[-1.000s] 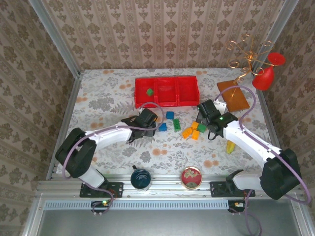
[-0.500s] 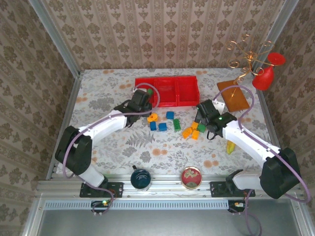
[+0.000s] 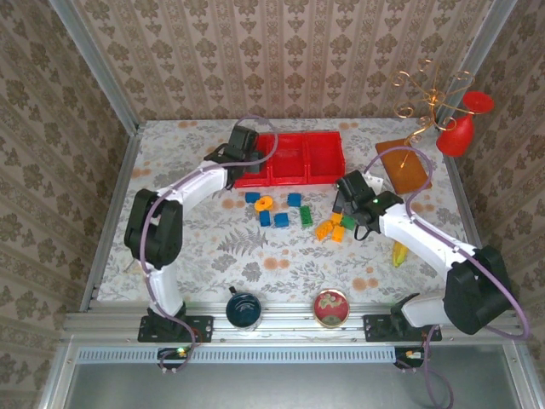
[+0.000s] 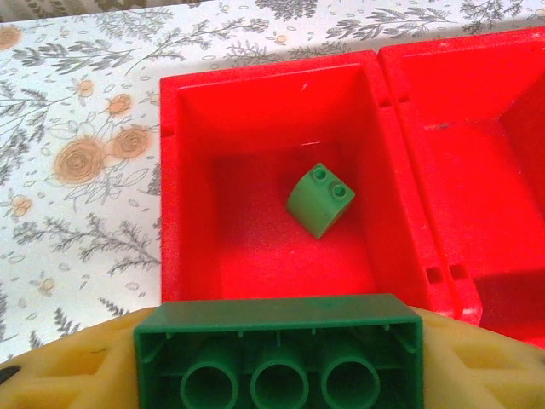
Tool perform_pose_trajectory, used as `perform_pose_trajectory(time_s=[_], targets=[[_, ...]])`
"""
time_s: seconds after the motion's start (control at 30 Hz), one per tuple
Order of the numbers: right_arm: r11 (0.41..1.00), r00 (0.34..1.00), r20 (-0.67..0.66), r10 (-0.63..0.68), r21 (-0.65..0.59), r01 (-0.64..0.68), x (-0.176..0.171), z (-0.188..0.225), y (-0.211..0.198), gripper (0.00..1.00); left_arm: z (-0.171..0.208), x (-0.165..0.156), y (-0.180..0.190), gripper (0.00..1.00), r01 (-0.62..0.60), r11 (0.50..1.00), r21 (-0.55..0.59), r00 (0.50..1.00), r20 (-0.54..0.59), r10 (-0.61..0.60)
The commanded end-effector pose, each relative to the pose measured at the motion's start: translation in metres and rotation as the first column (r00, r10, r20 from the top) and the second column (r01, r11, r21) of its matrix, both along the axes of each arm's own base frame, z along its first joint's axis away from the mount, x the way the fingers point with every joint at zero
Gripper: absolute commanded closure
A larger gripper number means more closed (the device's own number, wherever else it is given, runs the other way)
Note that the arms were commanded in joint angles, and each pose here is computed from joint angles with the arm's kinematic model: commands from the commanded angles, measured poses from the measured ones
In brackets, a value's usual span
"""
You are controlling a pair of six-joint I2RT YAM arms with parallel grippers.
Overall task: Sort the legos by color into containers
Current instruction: Place the lego in the container.
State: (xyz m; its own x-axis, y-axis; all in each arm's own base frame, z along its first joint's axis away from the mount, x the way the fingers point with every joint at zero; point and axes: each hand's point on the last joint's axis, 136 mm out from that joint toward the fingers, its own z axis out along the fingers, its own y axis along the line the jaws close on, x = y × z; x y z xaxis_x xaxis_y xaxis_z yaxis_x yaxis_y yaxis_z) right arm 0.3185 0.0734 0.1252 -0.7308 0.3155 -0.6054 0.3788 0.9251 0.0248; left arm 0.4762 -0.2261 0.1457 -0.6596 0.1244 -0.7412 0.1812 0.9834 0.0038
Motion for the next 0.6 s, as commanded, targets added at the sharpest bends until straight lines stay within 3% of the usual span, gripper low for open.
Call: perform_pose_trajectory(time_s=[0.0, 0.23, 0.57], targets=[[0.999, 1.0, 0.007, 0.011, 0.032, -0.012, 0.006, 0.006, 0.009, 0.0, 0.001, 0.011, -0.006, 0.46, 0.022, 1.0, 0.005, 1.0, -0.005, -0.022], [0.998, 0.999, 0.0, 0.047, 0.053, -0.047, 0.009, 0.005, 0.018, 0.0, -0.013, 0.023, -0.011, 0.42, 0.013, 1.0, 0.027, 1.0, -0.028, -0.012], [0.993, 0.992, -0.047, 0.114, 0.037, -0.112, 0.015, -0.008, 0.038, 0.01, -0.005, 0.024, -0.011, 0.27, -0.001, 1.0, 0.009, 1.0, -0.016, 0.002]])
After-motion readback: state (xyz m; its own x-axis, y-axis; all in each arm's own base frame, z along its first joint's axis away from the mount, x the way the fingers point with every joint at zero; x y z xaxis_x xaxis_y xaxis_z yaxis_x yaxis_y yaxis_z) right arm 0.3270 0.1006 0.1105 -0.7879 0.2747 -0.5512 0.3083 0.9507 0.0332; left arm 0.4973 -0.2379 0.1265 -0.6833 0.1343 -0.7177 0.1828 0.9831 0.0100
